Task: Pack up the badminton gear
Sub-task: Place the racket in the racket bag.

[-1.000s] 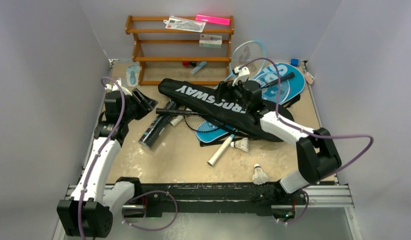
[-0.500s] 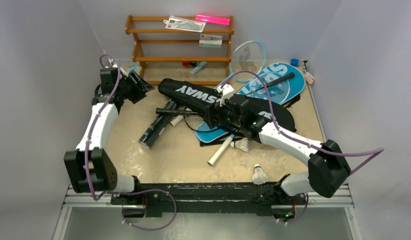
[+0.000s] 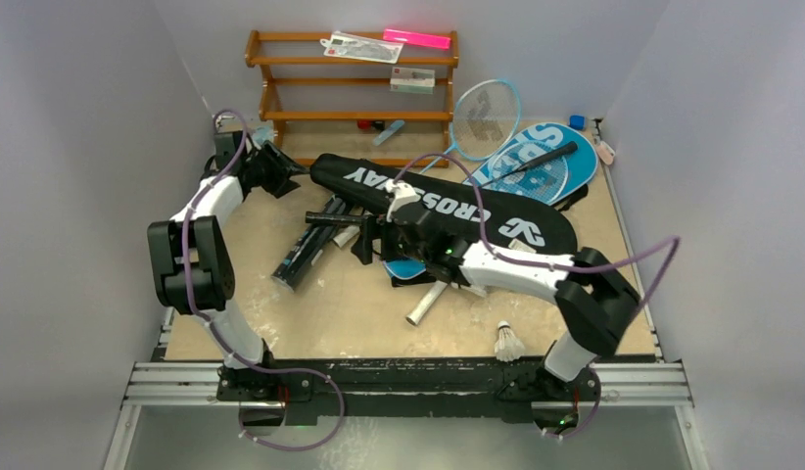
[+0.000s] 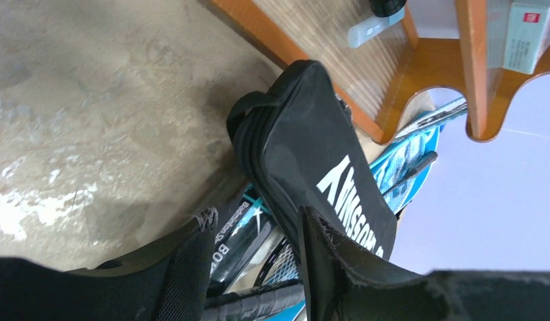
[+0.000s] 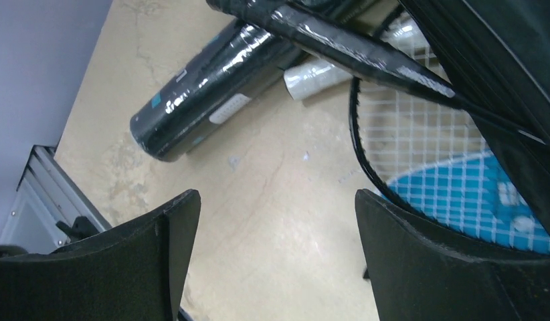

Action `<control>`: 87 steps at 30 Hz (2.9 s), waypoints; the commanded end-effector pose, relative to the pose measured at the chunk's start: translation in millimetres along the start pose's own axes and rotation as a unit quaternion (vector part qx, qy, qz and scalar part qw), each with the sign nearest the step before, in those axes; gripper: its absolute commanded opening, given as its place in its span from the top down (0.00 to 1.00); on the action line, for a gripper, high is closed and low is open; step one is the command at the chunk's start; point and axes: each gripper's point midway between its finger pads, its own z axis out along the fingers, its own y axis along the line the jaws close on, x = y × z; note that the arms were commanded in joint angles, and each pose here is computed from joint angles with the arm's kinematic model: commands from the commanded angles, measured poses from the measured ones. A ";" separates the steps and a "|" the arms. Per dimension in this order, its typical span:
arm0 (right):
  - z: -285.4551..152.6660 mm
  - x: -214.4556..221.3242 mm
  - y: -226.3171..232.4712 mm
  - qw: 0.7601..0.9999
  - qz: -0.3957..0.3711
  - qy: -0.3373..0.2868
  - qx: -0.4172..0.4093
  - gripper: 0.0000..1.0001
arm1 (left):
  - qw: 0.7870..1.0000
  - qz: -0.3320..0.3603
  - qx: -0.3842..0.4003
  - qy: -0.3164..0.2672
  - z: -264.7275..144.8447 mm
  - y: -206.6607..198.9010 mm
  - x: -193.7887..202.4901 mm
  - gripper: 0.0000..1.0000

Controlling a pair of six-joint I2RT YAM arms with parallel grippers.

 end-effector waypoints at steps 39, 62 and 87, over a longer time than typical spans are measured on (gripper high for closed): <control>23.6 -9.7 -65.9 0.977 0.169 -0.015 0.128 0.01 | 0.988 0.008 0.152 -0.007 33.9 -58.6 -13.1 1.00; 15.4 -98.1 -150.5 0.905 0.320 -0.186 0.211 0.04 | 0.989 0.021 0.148 -0.006 -42.2 -71.2 50.4 1.00; -52.9 -129.2 -147.9 0.920 0.250 -0.222 0.205 0.42 | 0.988 0.072 0.116 0.066 -102.3 -41.6 168.8 1.00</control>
